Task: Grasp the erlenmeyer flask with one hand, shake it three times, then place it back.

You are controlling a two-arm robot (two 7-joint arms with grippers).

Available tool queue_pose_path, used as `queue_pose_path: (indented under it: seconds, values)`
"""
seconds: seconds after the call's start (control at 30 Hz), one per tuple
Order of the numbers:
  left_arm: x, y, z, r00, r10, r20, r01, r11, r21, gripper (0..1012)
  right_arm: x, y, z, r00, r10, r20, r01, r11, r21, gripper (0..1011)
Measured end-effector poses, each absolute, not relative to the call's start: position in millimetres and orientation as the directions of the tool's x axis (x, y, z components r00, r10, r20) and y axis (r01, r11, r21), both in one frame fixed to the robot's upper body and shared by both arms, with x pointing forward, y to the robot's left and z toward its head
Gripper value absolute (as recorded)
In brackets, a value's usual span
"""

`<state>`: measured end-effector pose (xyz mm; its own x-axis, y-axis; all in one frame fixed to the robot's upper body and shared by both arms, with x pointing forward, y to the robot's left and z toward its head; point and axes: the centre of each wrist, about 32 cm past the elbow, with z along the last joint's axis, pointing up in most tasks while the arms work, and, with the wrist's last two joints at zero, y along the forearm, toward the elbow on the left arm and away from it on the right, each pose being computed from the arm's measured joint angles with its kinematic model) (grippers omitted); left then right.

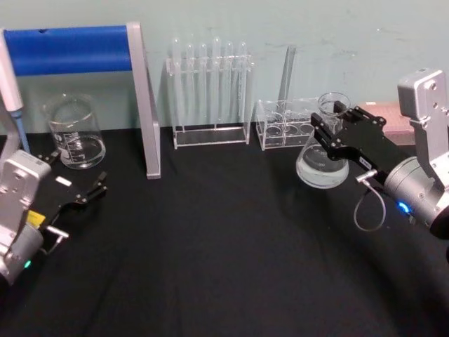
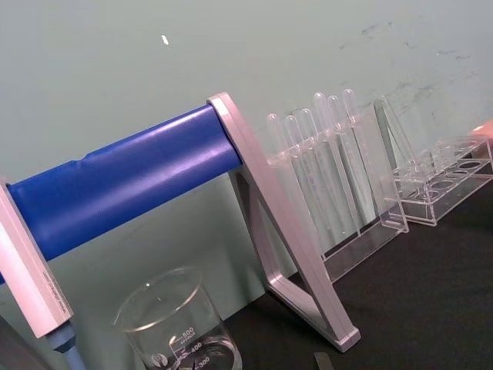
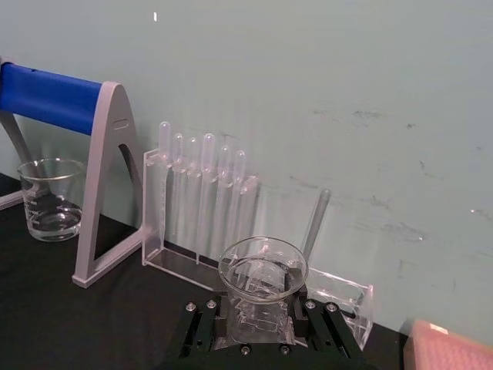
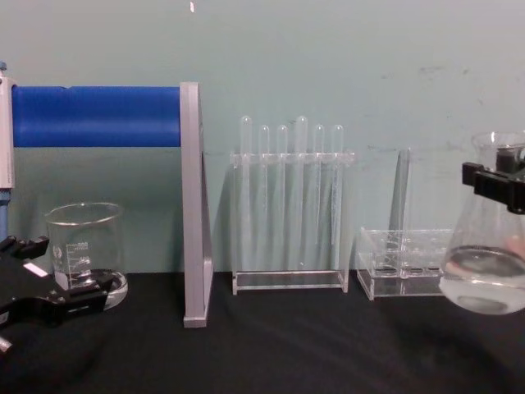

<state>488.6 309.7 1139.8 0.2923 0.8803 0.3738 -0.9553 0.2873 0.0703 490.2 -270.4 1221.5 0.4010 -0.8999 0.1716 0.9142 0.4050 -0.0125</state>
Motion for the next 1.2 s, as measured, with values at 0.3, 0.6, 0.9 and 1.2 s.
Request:
queue_pose_path:
  seconds: [0.3,0.6,0.9,1.2]
  values:
    - [489,310,1140,0.292,0.880,0.374,-0.955,0.287,0.070,1001,490,-258,1220,0.449,-0.880,0.156,0.892,0.453,-0.013,449]
    - [489,310,1140,0.292,0.880,0.374,-0.955,0.287,0.070,1001,486,-231,1220,0.556,-0.819,0.137,0.828,0.561,-0.003,449]
    - [489,310,1140,0.292,0.880,0.374,-0.955,0.287,0.070,1001,481,-207,1218,0.649,-0.750,0.127,0.757,0.654,-0.010,449]
    - [489,310,1140,0.292,0.880,0.374,-0.955,0.287,0.070,1001,479,-199,1217,0.678,-0.725,0.120,0.732,0.682,-0.013,449]
